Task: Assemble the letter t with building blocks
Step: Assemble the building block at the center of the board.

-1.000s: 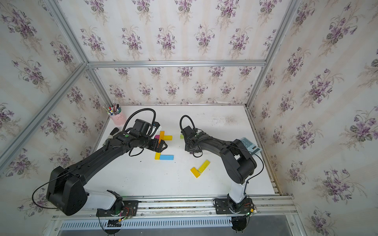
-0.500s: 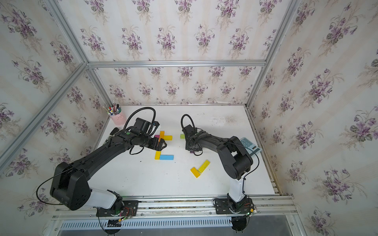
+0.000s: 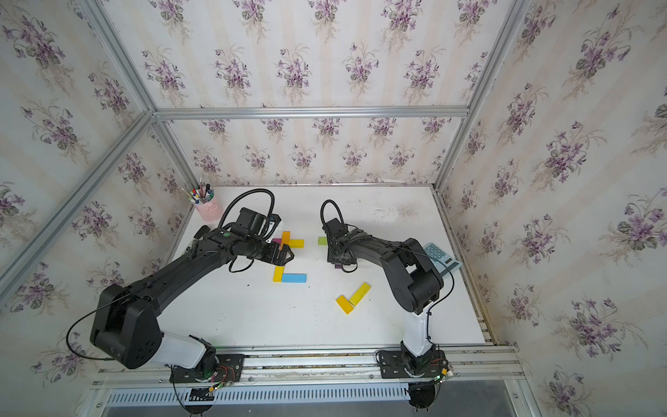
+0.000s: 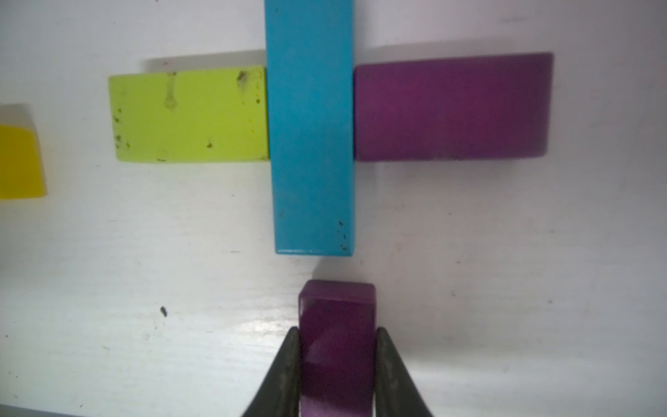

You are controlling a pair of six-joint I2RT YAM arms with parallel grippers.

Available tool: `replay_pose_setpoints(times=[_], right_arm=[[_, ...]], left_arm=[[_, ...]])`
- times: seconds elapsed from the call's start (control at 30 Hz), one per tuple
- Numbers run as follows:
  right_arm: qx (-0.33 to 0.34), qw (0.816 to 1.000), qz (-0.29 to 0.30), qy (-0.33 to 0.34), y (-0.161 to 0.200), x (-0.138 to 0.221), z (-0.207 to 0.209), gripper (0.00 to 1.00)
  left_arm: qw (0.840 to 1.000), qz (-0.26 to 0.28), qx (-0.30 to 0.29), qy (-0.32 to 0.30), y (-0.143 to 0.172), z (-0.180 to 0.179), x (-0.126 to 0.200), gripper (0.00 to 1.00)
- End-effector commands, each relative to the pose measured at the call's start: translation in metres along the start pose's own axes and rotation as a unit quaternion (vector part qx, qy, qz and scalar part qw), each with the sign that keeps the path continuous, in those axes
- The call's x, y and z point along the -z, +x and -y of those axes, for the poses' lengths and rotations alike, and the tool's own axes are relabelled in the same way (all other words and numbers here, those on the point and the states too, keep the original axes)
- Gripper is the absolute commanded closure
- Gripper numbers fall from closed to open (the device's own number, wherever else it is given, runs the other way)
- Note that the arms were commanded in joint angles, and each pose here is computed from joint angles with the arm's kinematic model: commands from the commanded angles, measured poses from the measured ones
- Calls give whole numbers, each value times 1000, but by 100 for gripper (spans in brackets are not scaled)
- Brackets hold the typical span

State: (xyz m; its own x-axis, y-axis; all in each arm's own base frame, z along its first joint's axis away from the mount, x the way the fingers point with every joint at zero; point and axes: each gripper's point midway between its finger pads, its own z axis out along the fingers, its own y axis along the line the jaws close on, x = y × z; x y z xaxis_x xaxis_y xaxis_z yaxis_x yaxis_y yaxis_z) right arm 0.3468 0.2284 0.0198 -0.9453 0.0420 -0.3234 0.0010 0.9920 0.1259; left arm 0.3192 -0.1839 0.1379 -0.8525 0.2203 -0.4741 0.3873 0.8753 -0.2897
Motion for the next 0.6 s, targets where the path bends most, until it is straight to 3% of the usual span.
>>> replay_pose_setpoints(times=[0.0,0.57], right_arm=[[3,1000,2,-1,-2,-2,-1,82],[2,1000,-2,0,-4,-9,-2,82]], left_arm=[[1000,5,-2,2,-3,0,1,0],[1000,2,-1,4,-3,0,-1,0]])
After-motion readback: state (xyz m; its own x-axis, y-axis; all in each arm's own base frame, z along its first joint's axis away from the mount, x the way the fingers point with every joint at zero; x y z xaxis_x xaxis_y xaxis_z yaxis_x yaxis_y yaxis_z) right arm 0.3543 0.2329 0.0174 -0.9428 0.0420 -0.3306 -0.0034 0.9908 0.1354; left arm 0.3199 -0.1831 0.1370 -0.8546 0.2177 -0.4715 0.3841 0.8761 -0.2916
